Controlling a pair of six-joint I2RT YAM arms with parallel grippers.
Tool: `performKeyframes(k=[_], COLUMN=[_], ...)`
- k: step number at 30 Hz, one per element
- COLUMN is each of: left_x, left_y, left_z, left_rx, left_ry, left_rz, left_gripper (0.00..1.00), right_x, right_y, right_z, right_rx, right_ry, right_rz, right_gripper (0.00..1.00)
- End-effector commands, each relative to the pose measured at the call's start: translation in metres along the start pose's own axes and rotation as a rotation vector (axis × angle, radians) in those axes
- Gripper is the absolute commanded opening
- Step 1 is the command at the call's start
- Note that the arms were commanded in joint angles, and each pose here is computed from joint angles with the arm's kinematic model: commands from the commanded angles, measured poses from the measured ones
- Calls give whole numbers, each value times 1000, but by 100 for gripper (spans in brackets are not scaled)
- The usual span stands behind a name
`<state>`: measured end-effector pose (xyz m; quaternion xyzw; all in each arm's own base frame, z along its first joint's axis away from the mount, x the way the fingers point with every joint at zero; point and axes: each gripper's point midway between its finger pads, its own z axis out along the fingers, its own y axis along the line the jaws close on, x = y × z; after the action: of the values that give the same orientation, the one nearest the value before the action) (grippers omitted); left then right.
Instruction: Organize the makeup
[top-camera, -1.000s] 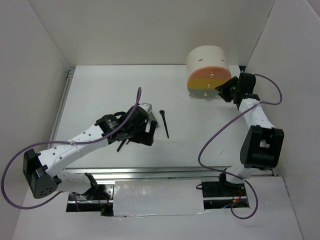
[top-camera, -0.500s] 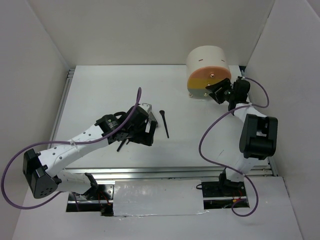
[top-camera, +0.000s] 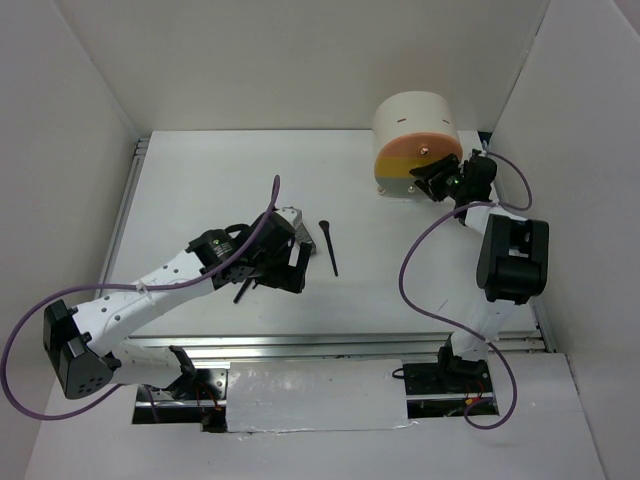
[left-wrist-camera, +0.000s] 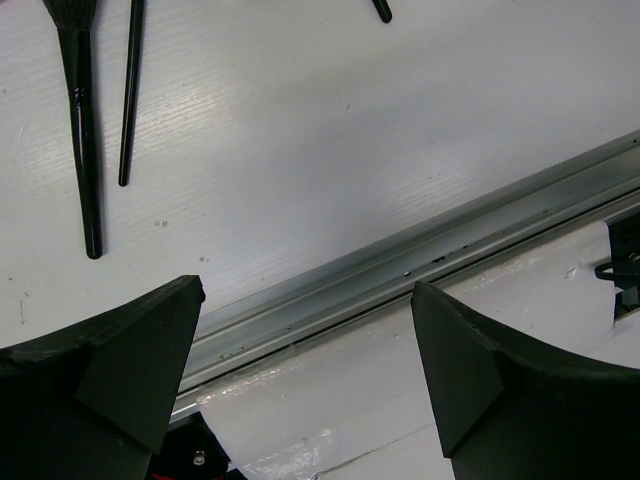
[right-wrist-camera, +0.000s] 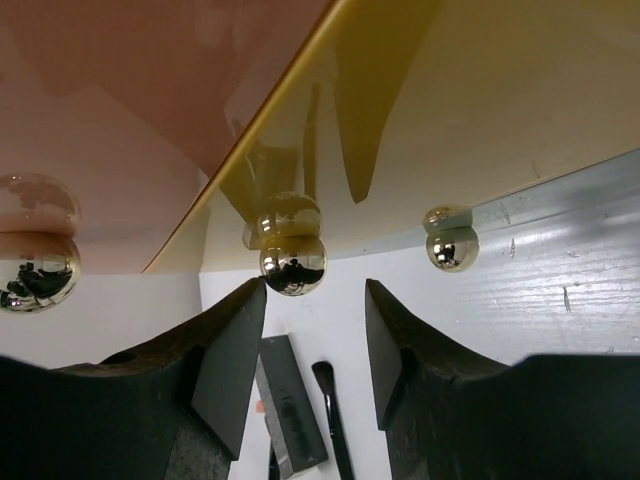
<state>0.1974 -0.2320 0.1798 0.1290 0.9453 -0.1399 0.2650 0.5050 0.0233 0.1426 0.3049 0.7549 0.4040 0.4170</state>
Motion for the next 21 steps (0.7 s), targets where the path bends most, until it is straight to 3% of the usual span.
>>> performKeyframes(k=[1,14,21], left_x=[-9,-6,-10], left_y=[-9,-12,-15], left_z=[-13,-10,-10], left_rx=[45,56,62], left_ry=[-33,-15,-16], left_rz=[-15,-18,-22], left_gripper=[100,99,99], right_x=[-25,-25,-17], right_y=[25,24,26], right_z=[3,1,-10], right_rx=[-80,-128,-152], right_ry=[-63,-71,-74], right_rz=[-52,-75,-91], right_gripper=[52,28,24])
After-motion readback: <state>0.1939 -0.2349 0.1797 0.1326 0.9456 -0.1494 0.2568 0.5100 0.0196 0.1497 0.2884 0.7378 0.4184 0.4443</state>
